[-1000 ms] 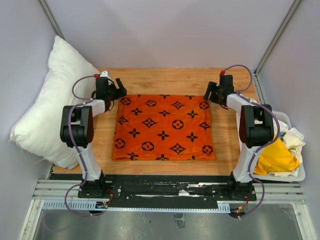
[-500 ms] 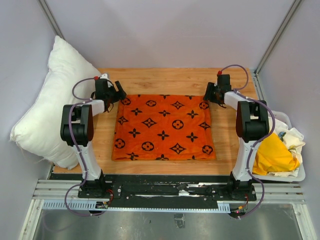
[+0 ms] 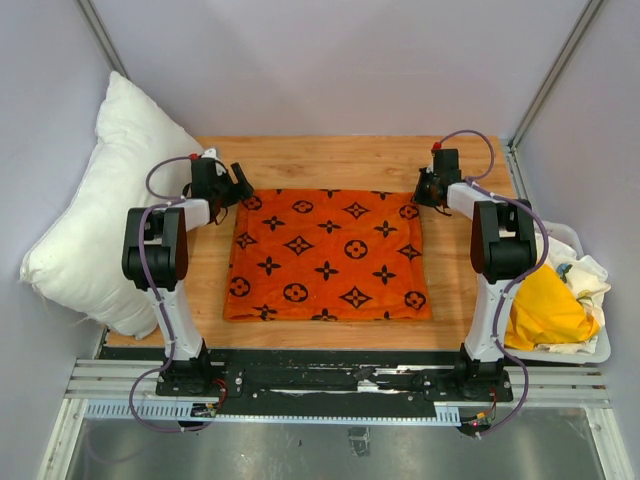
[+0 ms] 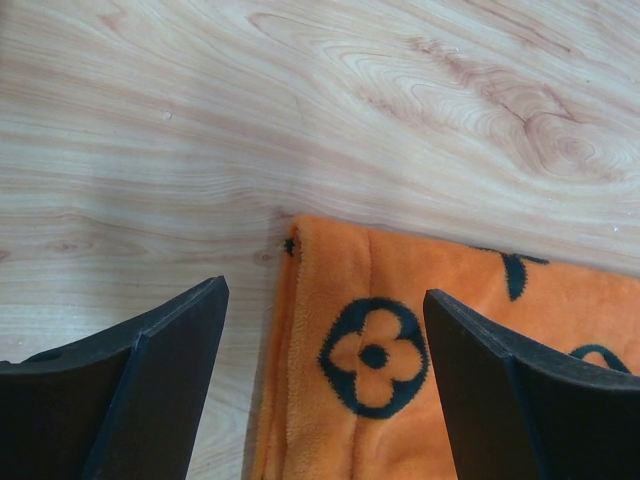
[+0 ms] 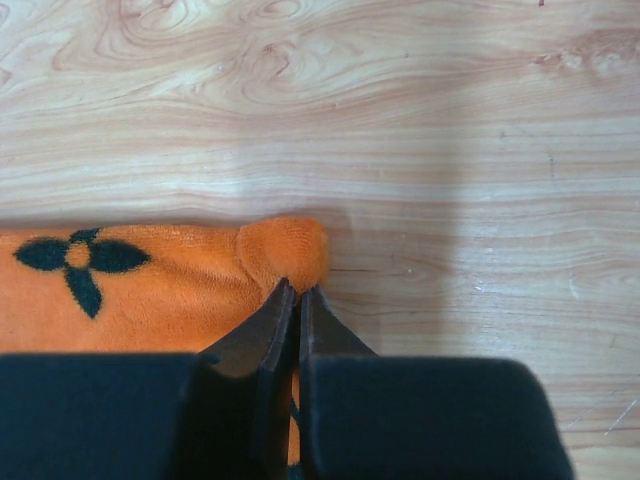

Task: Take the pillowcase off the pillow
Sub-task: Fold the pillowcase at the center of the board.

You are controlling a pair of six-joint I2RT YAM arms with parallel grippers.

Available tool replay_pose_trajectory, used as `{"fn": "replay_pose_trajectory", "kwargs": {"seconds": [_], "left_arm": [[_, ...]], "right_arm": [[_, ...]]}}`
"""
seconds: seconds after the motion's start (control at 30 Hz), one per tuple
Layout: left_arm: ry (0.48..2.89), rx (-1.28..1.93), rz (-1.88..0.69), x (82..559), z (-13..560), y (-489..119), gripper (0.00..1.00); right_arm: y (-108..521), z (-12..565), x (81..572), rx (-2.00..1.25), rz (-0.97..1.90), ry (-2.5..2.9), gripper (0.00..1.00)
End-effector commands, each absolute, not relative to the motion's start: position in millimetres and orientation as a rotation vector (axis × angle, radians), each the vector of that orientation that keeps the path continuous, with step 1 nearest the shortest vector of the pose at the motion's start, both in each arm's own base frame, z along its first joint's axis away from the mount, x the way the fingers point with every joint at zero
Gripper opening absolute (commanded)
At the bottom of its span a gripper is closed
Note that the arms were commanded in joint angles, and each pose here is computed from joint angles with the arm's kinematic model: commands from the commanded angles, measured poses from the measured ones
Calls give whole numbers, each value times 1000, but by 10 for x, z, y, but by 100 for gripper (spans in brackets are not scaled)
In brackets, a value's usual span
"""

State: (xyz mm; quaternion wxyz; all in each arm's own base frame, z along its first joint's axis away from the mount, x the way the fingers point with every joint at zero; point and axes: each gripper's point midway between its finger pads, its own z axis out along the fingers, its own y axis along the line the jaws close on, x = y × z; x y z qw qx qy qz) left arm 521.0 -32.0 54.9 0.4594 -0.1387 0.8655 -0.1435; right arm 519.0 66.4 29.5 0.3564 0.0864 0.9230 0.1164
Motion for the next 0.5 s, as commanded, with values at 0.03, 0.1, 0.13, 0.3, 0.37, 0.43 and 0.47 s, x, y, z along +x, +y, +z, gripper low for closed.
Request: {"fn": "replay_pose_trajectory", "kwargs": {"seconds": [0.03,0.1,0.13,0.3,0.37,0.43,0.47], "left_arm": [[2116,-343,-370,5289,587,-294,84],[2116,-342,-374,5289,587,-299,84],[2116,-342,-374,5288,587,-300,84],[2111,-337,-389,5303,612,-314,84],[2102,-329,-407,5337,659,-340,84],[2102,-321,-425,5371,684,-366,84],[2105,-320,-430,5391,683,-374,84]], "right_arm": [[659,305,5143,225,284,2404,1],[649,346,5173,228,285,2394,1],[644,366,5189,232,287,2390,1],[621,426,5259,243,291,2378,1],[615,460,5296,241,286,2369,1],[582,495,5329,243,270,2363,1],[571,517,5347,245,266,2359,1]]}}
